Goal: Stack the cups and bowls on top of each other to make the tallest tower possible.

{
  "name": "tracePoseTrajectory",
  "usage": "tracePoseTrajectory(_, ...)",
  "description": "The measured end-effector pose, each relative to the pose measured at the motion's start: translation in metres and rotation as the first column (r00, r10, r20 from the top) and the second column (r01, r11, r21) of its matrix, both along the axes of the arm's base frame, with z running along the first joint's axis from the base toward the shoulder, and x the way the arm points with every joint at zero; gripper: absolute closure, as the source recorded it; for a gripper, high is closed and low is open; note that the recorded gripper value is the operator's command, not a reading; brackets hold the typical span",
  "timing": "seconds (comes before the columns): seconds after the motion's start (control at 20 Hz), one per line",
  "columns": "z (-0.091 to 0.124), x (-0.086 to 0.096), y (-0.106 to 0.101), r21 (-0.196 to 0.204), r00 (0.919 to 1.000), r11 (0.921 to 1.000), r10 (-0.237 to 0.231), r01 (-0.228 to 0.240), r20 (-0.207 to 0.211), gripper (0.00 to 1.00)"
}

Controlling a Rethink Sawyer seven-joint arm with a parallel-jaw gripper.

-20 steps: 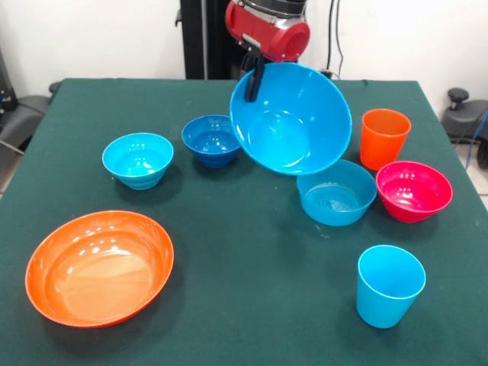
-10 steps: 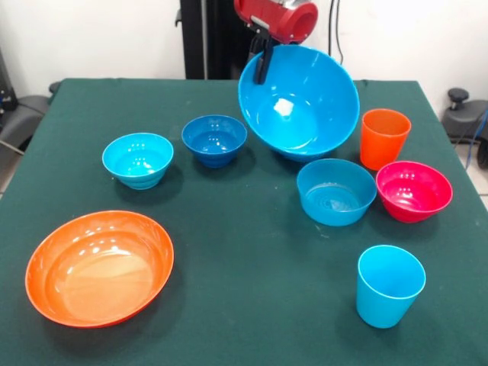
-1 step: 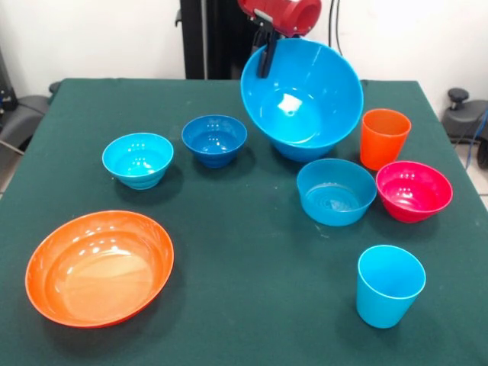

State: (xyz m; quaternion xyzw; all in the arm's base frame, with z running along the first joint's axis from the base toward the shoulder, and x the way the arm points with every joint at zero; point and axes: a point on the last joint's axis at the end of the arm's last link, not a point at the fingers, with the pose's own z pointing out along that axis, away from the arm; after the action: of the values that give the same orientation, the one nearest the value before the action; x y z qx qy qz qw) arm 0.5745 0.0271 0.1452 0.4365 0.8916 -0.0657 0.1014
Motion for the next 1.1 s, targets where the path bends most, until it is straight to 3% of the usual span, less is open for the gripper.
tracePoseTrajectory(0.55,0.009,-0.013,0.017,0.059,0.9988,0.9982,0.003,0.0,-0.049,1.0)
tracePoseTrajectory(1.1,0.008,-0.017,0.036,0.069,0.9981,0.9972,0.033,-0.03,-0.053,1.0)
